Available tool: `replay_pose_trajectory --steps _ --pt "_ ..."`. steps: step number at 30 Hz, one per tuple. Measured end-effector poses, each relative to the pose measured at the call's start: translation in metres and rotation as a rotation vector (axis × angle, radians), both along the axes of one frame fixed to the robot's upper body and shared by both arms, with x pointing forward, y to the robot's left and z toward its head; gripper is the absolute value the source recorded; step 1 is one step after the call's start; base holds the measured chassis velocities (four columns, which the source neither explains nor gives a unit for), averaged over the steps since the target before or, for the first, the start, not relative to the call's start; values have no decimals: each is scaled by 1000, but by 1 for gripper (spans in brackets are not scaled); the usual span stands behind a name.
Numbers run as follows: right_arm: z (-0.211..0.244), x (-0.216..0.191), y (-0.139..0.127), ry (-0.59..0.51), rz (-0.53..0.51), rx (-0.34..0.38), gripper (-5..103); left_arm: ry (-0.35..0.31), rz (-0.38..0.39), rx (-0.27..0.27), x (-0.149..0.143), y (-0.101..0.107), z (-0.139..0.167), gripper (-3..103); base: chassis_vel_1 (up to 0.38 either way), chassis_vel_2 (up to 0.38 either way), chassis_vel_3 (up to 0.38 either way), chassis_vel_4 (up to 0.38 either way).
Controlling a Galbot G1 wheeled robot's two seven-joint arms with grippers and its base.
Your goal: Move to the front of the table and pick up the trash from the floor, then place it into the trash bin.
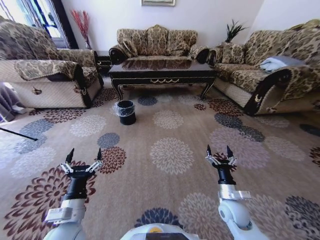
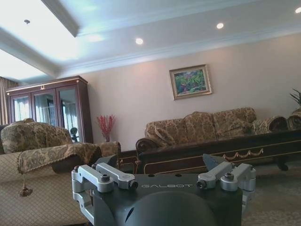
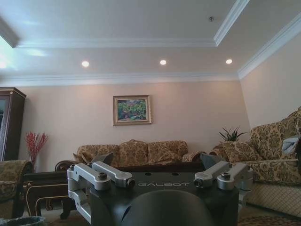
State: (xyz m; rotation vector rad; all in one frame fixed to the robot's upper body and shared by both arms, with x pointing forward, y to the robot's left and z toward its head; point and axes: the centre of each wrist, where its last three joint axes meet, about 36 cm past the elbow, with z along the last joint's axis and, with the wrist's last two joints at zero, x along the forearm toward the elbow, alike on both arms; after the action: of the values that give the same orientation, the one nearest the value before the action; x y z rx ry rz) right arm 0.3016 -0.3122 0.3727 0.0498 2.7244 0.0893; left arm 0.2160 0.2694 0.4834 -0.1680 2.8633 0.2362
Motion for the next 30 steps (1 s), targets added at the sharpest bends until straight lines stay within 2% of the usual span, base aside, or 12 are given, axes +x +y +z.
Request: replay_pose_trajectory --steps 11,25,30 --pt "0 0 -1 0 -3 -1 100 1 1 -3 0 -1 -2 100 15 3 5 3" --pt "-3 0 -1 -4 -3 2 100 1 7 -6 1 -1 -3 100 133 -138 -133 120" --pt "-4 0 0 -4 -2 4 100 1 6 -5 1 -1 -3 100 12 -18 -5 14"
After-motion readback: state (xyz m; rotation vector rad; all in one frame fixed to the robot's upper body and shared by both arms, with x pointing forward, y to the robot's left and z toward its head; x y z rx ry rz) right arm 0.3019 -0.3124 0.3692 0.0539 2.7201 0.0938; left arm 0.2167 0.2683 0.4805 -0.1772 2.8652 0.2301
